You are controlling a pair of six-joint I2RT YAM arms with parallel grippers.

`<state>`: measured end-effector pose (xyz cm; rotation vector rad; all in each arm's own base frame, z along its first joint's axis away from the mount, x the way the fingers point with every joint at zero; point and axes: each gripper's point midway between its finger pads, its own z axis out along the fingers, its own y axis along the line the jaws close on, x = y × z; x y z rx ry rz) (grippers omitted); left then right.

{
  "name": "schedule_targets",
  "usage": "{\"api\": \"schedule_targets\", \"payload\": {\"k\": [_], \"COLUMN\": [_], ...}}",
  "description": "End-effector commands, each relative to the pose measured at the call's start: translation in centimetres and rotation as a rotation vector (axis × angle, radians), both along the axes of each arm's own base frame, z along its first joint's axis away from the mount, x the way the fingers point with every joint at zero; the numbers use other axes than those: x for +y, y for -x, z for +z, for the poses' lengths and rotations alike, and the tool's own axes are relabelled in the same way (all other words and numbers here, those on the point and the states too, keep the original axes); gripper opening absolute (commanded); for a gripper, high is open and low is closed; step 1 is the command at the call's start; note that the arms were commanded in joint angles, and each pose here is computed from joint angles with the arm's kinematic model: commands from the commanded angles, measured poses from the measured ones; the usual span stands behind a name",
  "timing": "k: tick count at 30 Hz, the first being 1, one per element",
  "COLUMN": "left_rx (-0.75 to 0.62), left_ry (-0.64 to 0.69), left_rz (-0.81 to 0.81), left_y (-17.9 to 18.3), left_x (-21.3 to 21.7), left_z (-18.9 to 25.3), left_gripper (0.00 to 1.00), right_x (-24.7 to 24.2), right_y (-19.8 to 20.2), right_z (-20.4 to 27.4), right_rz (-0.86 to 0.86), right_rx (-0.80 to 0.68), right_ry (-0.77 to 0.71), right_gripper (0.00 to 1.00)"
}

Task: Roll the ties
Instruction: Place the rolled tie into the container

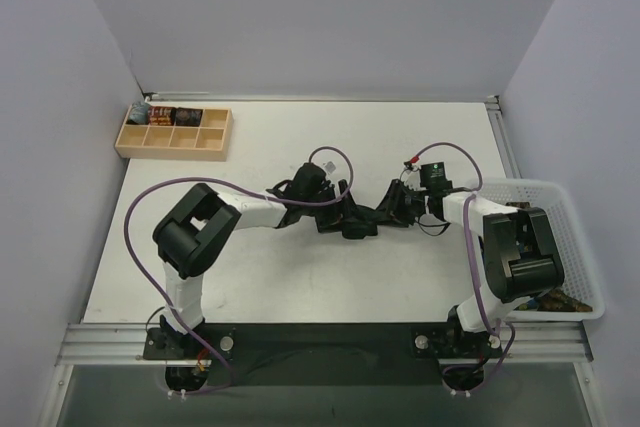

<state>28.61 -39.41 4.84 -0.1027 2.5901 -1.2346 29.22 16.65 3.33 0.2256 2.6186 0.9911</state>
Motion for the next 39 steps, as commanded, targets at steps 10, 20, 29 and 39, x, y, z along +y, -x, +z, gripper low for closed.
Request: {"api": "schedule_targets", "payload": {"k": [10,20,29,39], "left_rx": [-0.047,-0.102,-0.114,-0.130], "left_ry": [0.085,0.119,0.135,0.115], "left_rz": [0.034,0.083,0.112,0.130], "left_y": [-0.4,-1.4,-1.6,-1.2], "left_x": [-2.7,-2.6,-2.3,-0.5], "left_z": [1.3,1.3,0.7,0.3], "left_gripper": [0.80,0.70,0.54,0.22], "right_x": [0.8,1.5,1.8,0.6], "right_y": [-0.2,0.5,1.2,0.7], "right_z": [0.0,-0.7,-0.7,4.6], "right_rz": [-0.017,-0.003,0.014,0.030], "right_rx": [0.007,0.037,0.043,-0.077], "right_ry": [-0.042,-0.052,-0.051,0.025], "right_gripper": [0.29,0.28,0.28,0.34]}}
